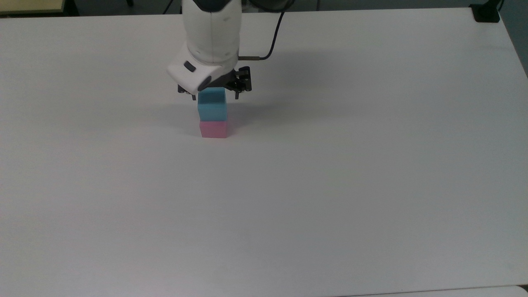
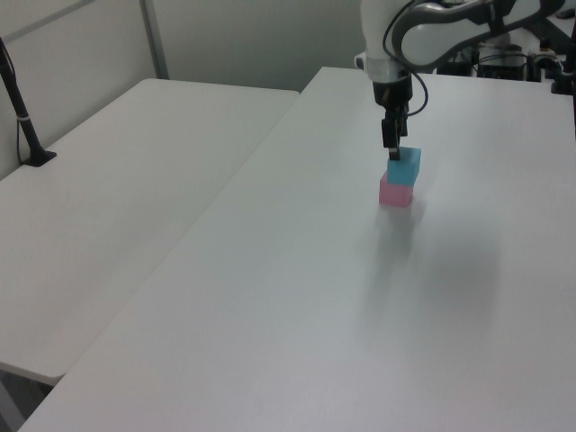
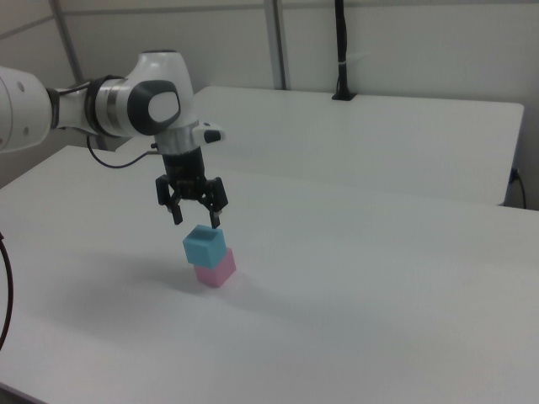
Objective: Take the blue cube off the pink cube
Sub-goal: 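Close the gripper on the blue cube, then lift the blue cube off the pink cube and carry it aside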
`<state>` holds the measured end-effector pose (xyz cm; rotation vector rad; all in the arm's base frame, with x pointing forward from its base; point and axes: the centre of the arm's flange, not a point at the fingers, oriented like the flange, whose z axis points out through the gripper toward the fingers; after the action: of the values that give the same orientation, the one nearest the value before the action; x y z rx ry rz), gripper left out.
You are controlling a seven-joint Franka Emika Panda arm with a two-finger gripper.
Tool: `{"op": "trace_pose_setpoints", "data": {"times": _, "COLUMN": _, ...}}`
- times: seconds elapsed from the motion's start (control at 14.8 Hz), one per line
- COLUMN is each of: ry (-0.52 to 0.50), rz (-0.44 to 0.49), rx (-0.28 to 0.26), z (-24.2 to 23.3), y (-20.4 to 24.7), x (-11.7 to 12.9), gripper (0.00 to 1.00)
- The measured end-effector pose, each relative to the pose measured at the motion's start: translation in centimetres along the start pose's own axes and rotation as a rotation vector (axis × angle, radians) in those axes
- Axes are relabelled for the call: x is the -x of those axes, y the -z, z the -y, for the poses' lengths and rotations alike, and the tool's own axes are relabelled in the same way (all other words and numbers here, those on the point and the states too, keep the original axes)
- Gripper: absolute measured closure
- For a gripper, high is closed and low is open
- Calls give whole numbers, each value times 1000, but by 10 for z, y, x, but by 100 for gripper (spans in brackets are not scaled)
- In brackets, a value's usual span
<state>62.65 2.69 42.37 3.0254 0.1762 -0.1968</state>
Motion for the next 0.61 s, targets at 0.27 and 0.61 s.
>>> {"op": "trace_pose_setpoints", "data": {"times": 0.27, "ry": 15, "rz": 55, "rx": 37, "z": 0, "y": -28, "x": 1, "gripper": 3}}
{"op": "trace_pose_setpoints", "data": {"times": 0.61, "ry": 22, "rz": 85, "rx": 54, "z": -1, "y": -42, "x": 5, "gripper": 11}}
